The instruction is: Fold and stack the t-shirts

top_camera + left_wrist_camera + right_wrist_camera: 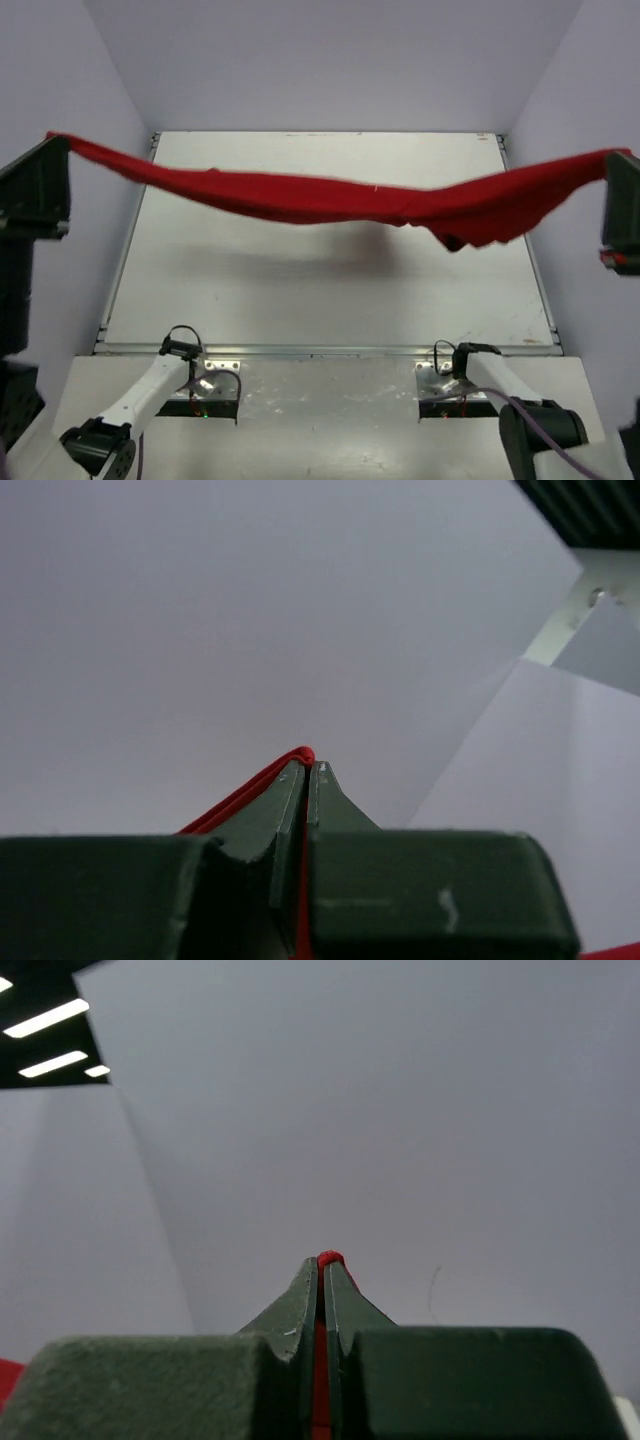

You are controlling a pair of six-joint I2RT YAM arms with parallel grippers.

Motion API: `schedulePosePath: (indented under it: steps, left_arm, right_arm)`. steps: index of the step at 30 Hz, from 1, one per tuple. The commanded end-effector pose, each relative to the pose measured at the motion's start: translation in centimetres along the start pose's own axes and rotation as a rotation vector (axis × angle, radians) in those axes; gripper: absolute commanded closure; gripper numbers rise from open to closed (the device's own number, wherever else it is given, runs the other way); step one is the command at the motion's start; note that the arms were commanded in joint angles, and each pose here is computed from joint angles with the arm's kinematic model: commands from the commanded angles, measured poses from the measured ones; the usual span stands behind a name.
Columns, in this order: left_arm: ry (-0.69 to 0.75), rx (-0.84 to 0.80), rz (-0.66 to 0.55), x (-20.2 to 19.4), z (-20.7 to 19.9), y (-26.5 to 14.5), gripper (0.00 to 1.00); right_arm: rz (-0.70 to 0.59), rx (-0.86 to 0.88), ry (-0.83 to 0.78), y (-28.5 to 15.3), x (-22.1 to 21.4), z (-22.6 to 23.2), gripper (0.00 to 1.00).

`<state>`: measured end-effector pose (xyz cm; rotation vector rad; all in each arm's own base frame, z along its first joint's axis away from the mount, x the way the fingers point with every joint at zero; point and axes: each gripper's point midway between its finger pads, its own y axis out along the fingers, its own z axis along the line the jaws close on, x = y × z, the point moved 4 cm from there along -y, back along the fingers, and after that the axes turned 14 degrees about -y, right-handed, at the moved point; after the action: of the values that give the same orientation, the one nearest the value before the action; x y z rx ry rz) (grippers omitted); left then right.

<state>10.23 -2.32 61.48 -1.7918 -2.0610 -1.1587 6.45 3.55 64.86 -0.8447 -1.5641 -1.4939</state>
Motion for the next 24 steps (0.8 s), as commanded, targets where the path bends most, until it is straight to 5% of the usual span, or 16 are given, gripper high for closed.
schedulePosePath:
  steps: [1, 6, 12, 14, 19, 24]
  left_arm:
    - [0.004, 0.034, 0.111, -1.7, 0.8, -0.8, 1.00]
    - [-0.021, 0.029, 0.149, -3.2, 1.5, -0.4, 0.99]
    - [-0.060, 0.097, 0.206, -7.0, 4.9, 2.1, 1.00]
    - [-0.067, 0.161, 0.257, -9.6, 7.4, 3.4, 1.00]
    - [-0.107, 0.369, 0.329, -16.4, 15.1, 6.8, 1.00]
    - [-0.154, 0.408, 0.327, -20.4, 19.2, 8.3, 1.00]
  right_arm:
    - [0.023, -0.054, 0.055, 0.0, -0.2, -2.4, 0.99]
    - [-0.089, 0.020, 0.135, -0.9, 2.3, -4.3, 0.99]
    - [0.113, 0.084, 0.005, 5.8, -4.5, -0.8, 0.99]
    - [0.185, -0.008, -0.180, 8.3, -7.5, 0.7, 0.99]
    - [-0.016, -0.140, -0.270, 9.0, -2.9, 1.0, 0.99]
    - [0.029, -0.067, -0.298, 9.2, -3.0, 4.8, 0.99]
